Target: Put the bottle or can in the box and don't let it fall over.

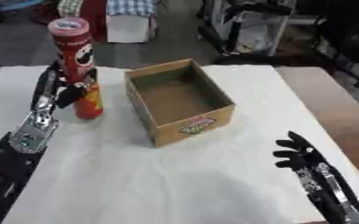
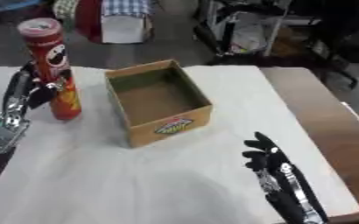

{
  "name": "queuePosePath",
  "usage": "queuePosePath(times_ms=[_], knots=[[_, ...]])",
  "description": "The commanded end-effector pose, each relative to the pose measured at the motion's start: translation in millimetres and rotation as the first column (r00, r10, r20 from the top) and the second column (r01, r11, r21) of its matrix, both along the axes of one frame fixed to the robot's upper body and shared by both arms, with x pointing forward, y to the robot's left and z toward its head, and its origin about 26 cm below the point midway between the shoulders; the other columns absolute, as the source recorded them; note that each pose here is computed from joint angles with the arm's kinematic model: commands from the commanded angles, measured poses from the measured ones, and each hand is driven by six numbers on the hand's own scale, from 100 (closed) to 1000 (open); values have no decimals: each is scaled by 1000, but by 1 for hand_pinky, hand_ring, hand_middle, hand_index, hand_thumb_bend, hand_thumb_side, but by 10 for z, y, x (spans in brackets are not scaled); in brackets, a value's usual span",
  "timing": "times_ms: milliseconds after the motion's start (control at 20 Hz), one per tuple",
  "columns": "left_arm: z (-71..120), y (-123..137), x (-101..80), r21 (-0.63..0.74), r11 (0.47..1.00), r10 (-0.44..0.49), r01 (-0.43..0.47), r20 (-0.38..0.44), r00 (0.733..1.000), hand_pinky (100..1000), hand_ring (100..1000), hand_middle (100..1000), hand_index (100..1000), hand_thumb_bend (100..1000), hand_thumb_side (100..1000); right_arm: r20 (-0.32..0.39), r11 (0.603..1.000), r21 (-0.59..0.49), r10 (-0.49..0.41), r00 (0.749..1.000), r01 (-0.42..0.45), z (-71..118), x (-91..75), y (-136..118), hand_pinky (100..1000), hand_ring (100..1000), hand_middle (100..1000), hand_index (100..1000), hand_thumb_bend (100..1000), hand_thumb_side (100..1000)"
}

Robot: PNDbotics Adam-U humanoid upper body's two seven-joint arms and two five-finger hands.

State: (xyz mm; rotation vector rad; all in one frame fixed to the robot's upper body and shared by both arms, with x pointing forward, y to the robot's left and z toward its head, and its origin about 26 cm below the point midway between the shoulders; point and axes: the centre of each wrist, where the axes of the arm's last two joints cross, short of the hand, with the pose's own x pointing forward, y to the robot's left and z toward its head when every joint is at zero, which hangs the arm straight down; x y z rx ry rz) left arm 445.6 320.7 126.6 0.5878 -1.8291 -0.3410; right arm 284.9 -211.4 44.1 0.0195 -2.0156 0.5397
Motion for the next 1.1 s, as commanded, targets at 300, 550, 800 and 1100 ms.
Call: queuePosePath(times_ms=[300,550,800,1100], knots=[[742,-722,109,56,957,-289,283,176,941,652,762,727,407,100,464,16,999,-2,41,999,-41,54,8,44,700,777,823,981,100,840],[659,-1155,160,128,911,-406,392,118,906,631,763,730,419,100,444,14,996,4,92,996,-92,58,4,135,700,777,823,981,100,846],[330,-1323,197,228,880,-431,417,12,902,638,790,781,690,100,588,13,993,10,117,993,-117,66,4,179,700,777,823,981,100,850],[50,-1219,158,412,820,-402,398,-79,912,715,843,850,1000,774,926,16,994,13,106,994,-106,73,11,159,700,777,822,981,100,847]])
